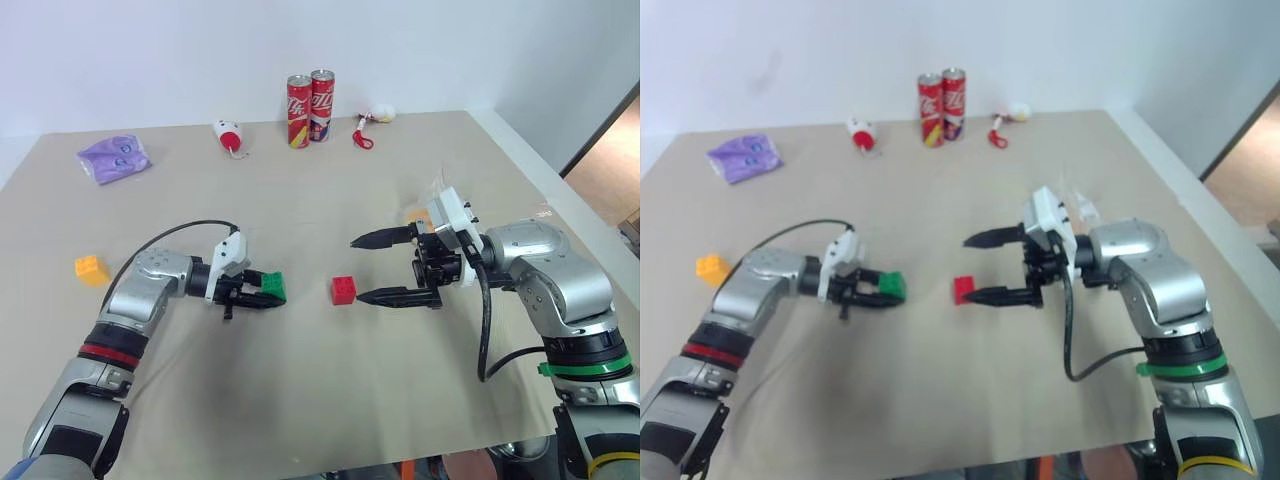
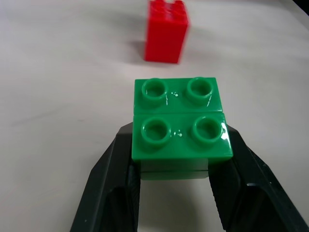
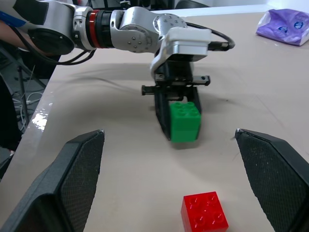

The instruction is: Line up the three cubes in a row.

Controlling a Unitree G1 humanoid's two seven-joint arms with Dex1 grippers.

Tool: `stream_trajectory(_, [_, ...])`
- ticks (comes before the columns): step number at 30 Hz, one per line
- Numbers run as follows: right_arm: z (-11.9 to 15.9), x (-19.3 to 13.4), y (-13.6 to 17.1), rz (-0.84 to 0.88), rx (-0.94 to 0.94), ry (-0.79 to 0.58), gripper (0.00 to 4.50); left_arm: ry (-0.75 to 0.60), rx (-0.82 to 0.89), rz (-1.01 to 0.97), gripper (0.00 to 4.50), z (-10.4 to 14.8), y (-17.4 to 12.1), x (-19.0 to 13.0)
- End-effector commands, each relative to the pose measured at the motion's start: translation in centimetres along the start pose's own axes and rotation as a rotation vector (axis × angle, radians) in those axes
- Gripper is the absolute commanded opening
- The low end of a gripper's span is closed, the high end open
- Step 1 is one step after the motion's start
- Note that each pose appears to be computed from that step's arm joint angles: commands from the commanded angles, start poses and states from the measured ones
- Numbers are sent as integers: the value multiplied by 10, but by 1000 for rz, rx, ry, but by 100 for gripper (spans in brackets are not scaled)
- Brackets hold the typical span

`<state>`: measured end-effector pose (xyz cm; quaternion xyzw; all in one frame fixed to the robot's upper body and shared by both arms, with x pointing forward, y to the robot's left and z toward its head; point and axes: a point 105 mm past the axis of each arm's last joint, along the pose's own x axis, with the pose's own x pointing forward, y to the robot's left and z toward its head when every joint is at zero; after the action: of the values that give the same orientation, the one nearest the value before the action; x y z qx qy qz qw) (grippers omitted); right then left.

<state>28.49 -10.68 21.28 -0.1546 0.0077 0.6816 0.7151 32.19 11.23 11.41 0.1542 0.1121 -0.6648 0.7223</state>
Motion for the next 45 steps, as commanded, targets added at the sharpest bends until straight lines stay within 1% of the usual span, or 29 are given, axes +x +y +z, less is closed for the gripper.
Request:
stream_trajectory(1, [12,1,1,2,-59,-26,450,35,47,3,135,-2,-1,1])
stream_trajectory(7, [10,6,0,8,-64,-26,450,86,68,33,135,-10,3,8])
stream_trajectory(13, [11,7,-3,13,-72,-30,450,89,77,79,135,-6,13,14])
stream_trajectory(19, [12,8,-4,18,-81,-28,450,73,93,77,135,0,17,18])
stream_trajectory(24, [12,8,-6,15,-86,-29,450,49,123,53,135,5,16,21])
stream_trajectory(27, [12,8,-7,14,-88,-28,450,60,153,24,135,3,12,23])
stream_trajectory(38, [13,9,-9,12,-96,-26,450,74,152,8,135,-4,7,31])
stream_trajectory(45, [12,9,-10,10,-97,-21,450,40,116,10,135,1,5,36])
